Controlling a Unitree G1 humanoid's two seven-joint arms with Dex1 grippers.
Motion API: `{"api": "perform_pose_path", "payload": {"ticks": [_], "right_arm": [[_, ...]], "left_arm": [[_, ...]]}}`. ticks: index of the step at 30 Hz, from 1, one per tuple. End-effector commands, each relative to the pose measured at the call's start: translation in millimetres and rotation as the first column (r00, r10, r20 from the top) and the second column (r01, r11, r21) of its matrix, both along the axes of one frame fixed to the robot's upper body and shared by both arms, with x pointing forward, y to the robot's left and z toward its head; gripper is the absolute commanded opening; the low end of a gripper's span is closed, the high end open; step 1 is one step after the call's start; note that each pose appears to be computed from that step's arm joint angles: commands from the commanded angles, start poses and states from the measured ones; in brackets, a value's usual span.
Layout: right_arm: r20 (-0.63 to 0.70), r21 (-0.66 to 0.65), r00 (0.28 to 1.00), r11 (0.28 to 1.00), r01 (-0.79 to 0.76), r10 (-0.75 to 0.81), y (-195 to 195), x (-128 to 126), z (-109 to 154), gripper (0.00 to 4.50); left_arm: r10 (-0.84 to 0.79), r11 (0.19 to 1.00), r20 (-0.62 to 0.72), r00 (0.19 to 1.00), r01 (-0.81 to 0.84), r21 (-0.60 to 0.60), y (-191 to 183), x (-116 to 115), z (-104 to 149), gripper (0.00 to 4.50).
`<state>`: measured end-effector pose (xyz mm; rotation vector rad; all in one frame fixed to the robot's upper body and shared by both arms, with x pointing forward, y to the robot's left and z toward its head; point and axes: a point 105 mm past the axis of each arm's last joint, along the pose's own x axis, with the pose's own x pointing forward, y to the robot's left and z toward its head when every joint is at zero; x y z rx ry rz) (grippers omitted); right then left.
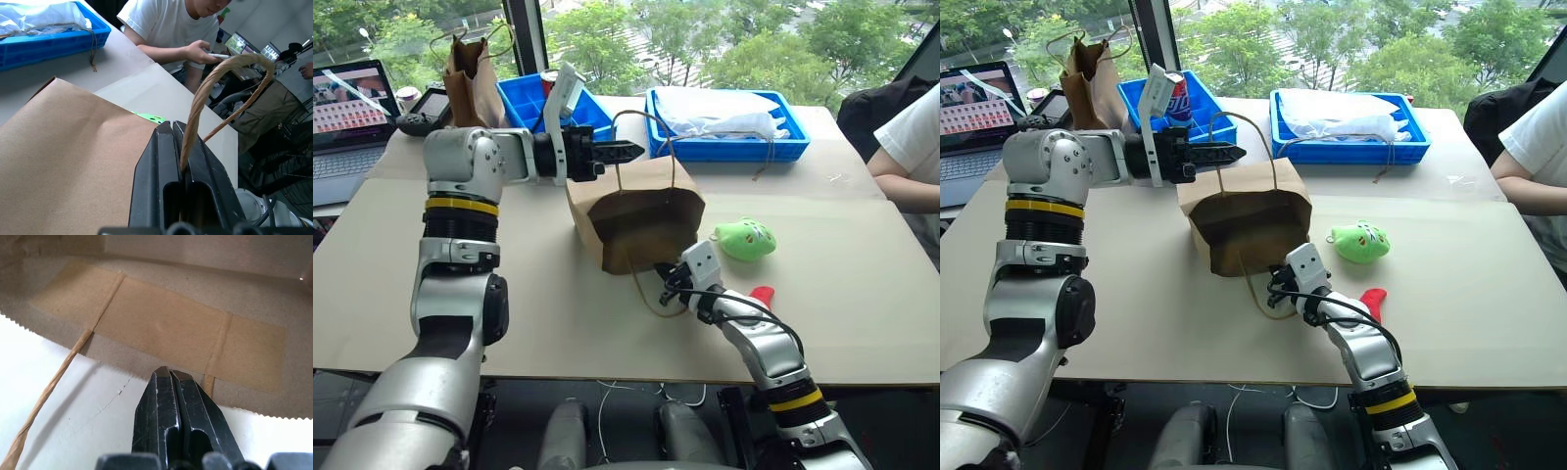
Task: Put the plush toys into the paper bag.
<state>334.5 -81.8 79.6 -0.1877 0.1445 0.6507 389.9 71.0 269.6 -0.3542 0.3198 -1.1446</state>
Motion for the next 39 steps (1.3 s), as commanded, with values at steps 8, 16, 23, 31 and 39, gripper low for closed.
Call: {"api": "perform_pose_path", "payload": {"ticks": [8,16,23,31,39], "right_arm": [[0.133,-0.069,0.989,0.996,-0.057,0.066,-42.6,-21.0,90.6,0.01],[0.115,-0.204,0.993,0.978,0.044,-0.020,-109.5,-19.8,142.3,1.62],[-0.010,-0.175,0.975,0.961,0.216,-0.221,-136.4,31.1,94.6,4.13],[-0.137,-0.233,0.923,0.918,0.323,-0.359,-160.7,54.8,27.1,3.92],[0.062,-0.274,0.993,0.955,0.117,-0.104,-128.5,20.5,90.2,1.35]], "left_arm": [[-0.041,0.995,-0.023,0.999,0.038,-0.091,-16.7,-9.2,1.5,0.00],[-0.040,0.998,-0.035,0.999,0.038,-0.055,-13.3,-11.0,-14.1,0.00],[-0.051,0.996,-0.039,0.998,0.049,-0.070,-19.7,-15.7,-16.1,0.00],[-0.047,0.996,-0.043,0.998,0.044,-0.082,-18.9,-18.8,-9.8,0.00],[-0.042,0.995,-0.039,0.998,0.038,-0.094,-23.0,-17.8,-4.5,0.00]]}}
